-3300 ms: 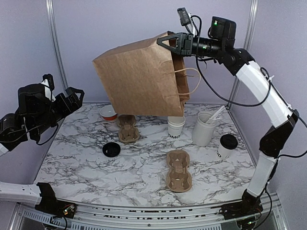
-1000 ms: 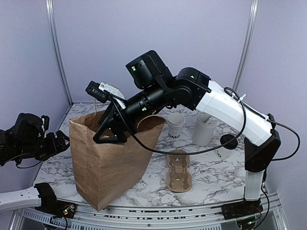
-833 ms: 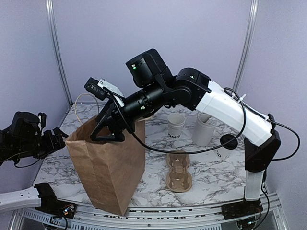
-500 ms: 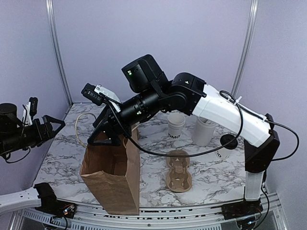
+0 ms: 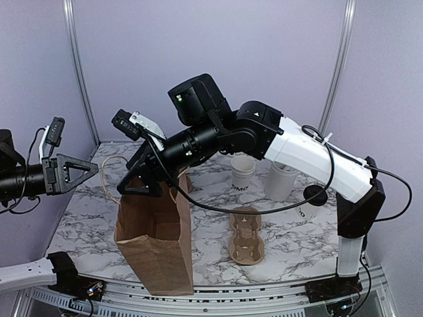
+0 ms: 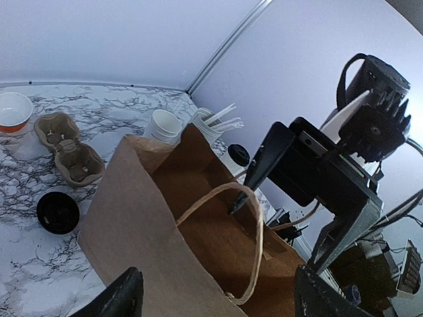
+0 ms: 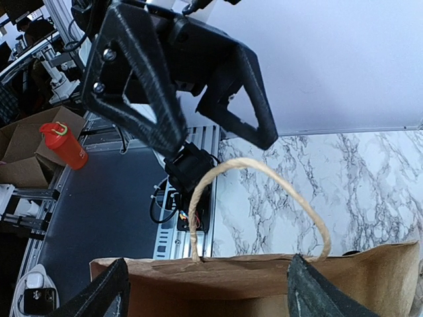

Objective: Pack the takeout coffee

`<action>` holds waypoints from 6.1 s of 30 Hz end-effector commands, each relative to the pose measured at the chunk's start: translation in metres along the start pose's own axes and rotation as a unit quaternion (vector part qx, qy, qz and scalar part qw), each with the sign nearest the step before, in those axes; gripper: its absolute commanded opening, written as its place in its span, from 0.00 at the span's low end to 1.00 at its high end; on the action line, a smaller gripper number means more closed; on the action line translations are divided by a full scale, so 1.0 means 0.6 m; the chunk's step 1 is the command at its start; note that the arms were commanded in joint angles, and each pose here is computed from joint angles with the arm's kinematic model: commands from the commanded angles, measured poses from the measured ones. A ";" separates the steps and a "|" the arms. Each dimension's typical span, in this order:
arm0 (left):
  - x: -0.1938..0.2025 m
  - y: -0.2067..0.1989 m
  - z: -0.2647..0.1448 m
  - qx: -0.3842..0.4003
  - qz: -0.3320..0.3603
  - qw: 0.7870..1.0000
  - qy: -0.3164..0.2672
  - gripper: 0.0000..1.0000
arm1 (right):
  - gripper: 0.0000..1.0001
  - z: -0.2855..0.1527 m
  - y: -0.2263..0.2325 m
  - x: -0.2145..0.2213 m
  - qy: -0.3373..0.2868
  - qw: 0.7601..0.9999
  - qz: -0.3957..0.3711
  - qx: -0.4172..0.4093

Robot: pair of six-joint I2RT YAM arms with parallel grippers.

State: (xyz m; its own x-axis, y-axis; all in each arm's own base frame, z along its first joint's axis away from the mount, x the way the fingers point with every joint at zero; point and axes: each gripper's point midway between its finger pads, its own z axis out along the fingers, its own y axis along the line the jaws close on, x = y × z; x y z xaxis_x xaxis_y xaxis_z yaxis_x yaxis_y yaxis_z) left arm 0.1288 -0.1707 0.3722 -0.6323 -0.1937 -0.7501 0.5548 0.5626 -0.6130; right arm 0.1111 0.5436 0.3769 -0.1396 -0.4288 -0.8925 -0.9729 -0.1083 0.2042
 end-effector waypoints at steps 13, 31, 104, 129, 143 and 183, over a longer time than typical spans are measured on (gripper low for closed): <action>-0.032 -0.033 0.063 0.040 0.019 0.999 0.016 0.31 | 0.82 -0.065 -0.030 -0.092 -0.101 0.989 -0.034 0.104; -0.081 -0.005 0.138 -0.030 -0.008 0.987 -0.155 0.00 | 0.83 -0.223 -0.165 -0.105 -0.172 0.956 0.024 0.236; -0.111 0.057 0.218 0.046 0.013 0.999 -0.002 0.00 | 0.80 -0.216 -0.206 0.629 0.356 0.850 0.140 0.362; -0.125 0.056 0.218 0.044 0.008 0.999 -0.008 0.12 | 0.80 -0.184 -0.293 0.563 0.273 0.865 0.208 0.366; -0.125 0.059 0.221 0.041 0.006 0.999 -0.008 0.12 | 0.79 -0.210 -0.239 0.569 0.279 0.886 0.177 0.325; -0.124 0.056 0.214 0.042 0.005 0.999 -0.012 0.12 | 0.45 -0.167 -0.275 0.578 0.271 0.843 0.296 0.359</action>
State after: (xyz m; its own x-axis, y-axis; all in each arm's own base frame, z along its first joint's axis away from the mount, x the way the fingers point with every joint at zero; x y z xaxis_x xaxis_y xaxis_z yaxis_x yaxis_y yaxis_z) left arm 0.2655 -0.2445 0.3660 -0.6316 -0.1944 -0.7505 0.5975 0.4947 -0.6310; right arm 0.2364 0.3190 0.0576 -0.6742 -0.6539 -0.3435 -0.7089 0.7034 0.0525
